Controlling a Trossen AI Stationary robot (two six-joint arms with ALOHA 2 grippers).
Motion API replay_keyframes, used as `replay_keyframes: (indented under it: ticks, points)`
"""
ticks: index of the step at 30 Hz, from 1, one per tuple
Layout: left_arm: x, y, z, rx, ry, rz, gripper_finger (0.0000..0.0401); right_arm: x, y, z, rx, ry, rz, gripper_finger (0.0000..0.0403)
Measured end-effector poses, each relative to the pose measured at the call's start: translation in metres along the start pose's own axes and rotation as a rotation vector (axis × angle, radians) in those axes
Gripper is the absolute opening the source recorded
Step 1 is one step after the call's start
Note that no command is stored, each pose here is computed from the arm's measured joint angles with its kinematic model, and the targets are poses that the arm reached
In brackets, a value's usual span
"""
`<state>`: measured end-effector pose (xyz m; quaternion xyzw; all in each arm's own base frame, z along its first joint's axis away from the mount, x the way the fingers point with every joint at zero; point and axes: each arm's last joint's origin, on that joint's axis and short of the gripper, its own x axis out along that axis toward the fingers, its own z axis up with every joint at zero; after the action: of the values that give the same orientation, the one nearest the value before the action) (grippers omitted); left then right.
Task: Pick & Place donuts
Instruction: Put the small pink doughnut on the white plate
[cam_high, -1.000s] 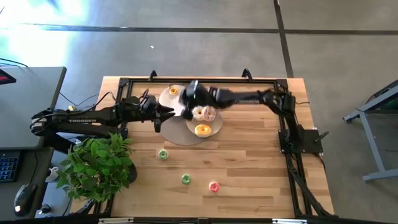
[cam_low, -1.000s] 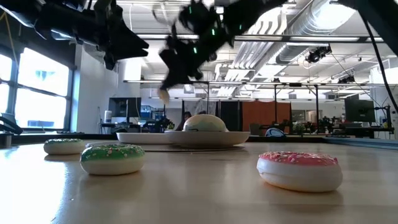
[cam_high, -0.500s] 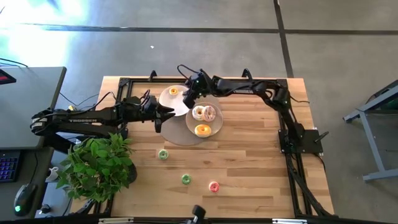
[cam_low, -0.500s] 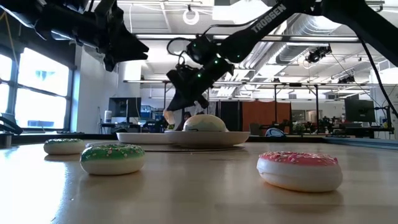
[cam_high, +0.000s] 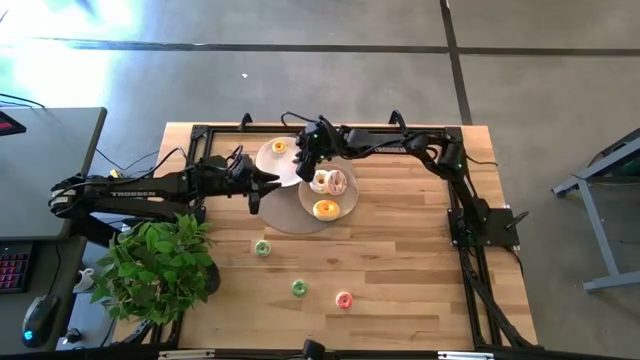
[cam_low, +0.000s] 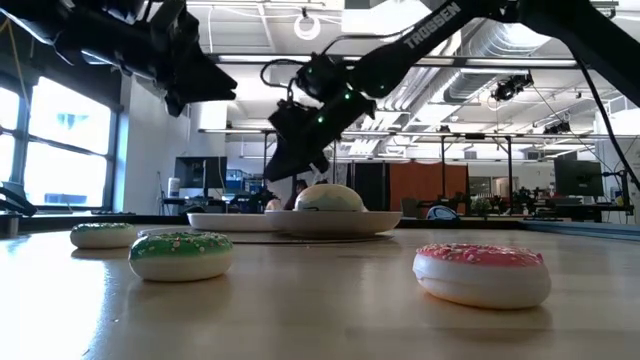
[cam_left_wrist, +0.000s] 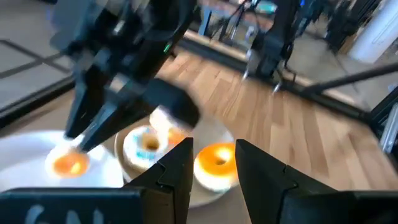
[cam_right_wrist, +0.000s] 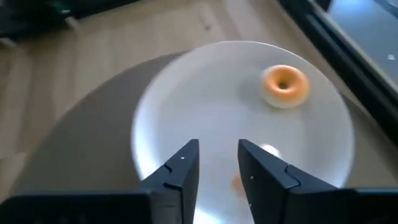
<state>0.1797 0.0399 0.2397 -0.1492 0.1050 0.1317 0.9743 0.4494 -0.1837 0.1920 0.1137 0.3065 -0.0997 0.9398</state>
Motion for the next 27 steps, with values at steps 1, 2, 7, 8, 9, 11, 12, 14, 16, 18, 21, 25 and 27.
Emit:
replay_keyframes:
  ticks: [1, 2, 7, 8, 9, 11, 12, 14, 16, 18, 21, 25, 27]
  points:
    - [0.000, 0.000, -0.002, -0.001, 0.020, 0.005, 0.0119, -0.004, 0.005, 0.002, -0.008, 0.005, 0.016, 0.0112]
    - [0.000, 0.001, -0.004, -0.006, 0.043, 0.004, 0.0119, -0.009, 0.013, 0.004, -0.028, 0.018, 0.032, 0.0115]
    - [-0.001, 0.001, -0.015, 0.016, 0.177, -0.081, 0.0119, -0.038, 0.068, 0.006, -0.168, 0.155, 0.108, 0.0118]
    - [-0.002, 0.000, -0.016, 0.022, 0.196, -0.116, 0.0119, -0.044, 0.084, 0.003, -0.187, 0.195, 0.133, 0.0118]
    - [-0.002, -0.001, -0.017, 0.021, 0.212, -0.159, 0.0119, -0.050, 0.099, -0.001, -0.204, 0.240, 0.157, 0.0118]
    - [-0.003, -0.005, -0.018, 0.018, 0.237, -0.254, 0.0119, -0.059, 0.132, -0.011, -0.241, 0.323, 0.206, 0.0119]
    - [-0.003, -0.007, -0.019, 0.018, 0.248, -0.295, 0.0119, -0.062, 0.149, -0.017, -0.259, 0.362, 0.225, 0.0119]
    - [-0.004, -0.013, -0.021, 0.024, 0.271, -0.361, 0.0119, -0.068, 0.181, -0.033, -0.298, 0.447, 0.253, 0.0119]
    - [-0.005, -0.018, -0.025, 0.039, 0.311, -0.396, 0.0119, -0.073, 0.210, -0.050, -0.356, 0.527, 0.276, 0.0119]
    - [-0.007, -0.024, -0.031, 0.054, 0.357, -0.413, 0.0119, -0.082, 0.234, -0.065, -0.396, 0.591, 0.308, 0.0119]
    - [-0.010, -0.030, -0.039, 0.064, 0.418, -0.396, 0.0119, -0.093, 0.265, -0.080, -0.406, 0.639, 0.344, 0.0119]
    - [-0.014, -0.037, -0.046, 0.063, 0.461, -0.324, 0.0119, -0.103, 0.293, -0.097, -0.370, 0.649, 0.319, 0.0119]
    - [-0.015, -0.040, -0.049, 0.046, 0.484, -0.309, 0.0119, -0.104, 0.302, -0.108, -0.333, 0.657, 0.303, 0.0119]
